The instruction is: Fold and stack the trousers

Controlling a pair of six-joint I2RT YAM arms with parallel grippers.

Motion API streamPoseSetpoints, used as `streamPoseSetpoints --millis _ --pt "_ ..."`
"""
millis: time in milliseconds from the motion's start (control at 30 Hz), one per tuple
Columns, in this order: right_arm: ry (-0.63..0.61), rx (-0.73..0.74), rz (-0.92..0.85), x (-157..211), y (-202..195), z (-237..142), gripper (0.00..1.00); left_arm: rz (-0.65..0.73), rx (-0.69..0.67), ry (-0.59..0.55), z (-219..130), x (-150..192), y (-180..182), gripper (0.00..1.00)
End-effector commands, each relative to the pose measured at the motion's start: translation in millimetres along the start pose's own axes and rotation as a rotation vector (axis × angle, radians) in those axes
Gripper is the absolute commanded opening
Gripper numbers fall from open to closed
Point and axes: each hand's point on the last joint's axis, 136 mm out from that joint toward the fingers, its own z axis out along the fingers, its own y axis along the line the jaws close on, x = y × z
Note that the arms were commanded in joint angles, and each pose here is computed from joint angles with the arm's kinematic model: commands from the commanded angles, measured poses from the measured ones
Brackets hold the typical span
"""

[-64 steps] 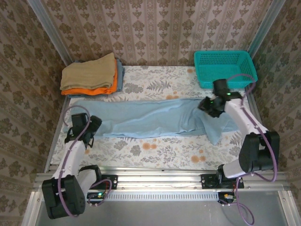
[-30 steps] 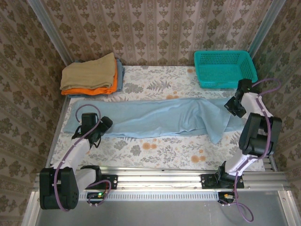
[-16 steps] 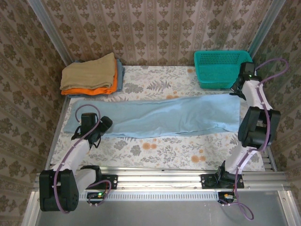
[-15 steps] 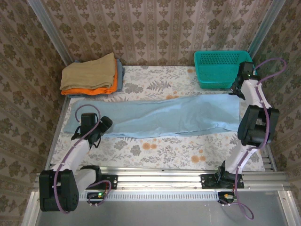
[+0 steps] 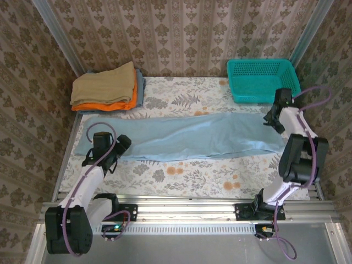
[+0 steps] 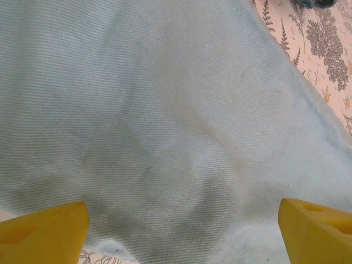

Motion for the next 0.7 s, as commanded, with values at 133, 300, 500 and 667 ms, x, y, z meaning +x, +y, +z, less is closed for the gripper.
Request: streamPoseSetpoints --millis 133,300,500,667 --pt "0.133 0.03 0.182 44 -78 -13 0.68 0.043 0.013 0.017 -3 5 -1 0.9" --pt "0.279 -0.224 0.328 71 -53 0 0.78 0.031 0.037 0.034 4 10 -2 0.9" --pt "0.39 -0.317 0.482 70 -33 23 0.76 0.039 0.036 0.067 5 18 1 0.9" --pt "0.367 -0.297 0.51 69 -37 35 0.61 0.028 0.034 0.053 5 18 4 0.91"
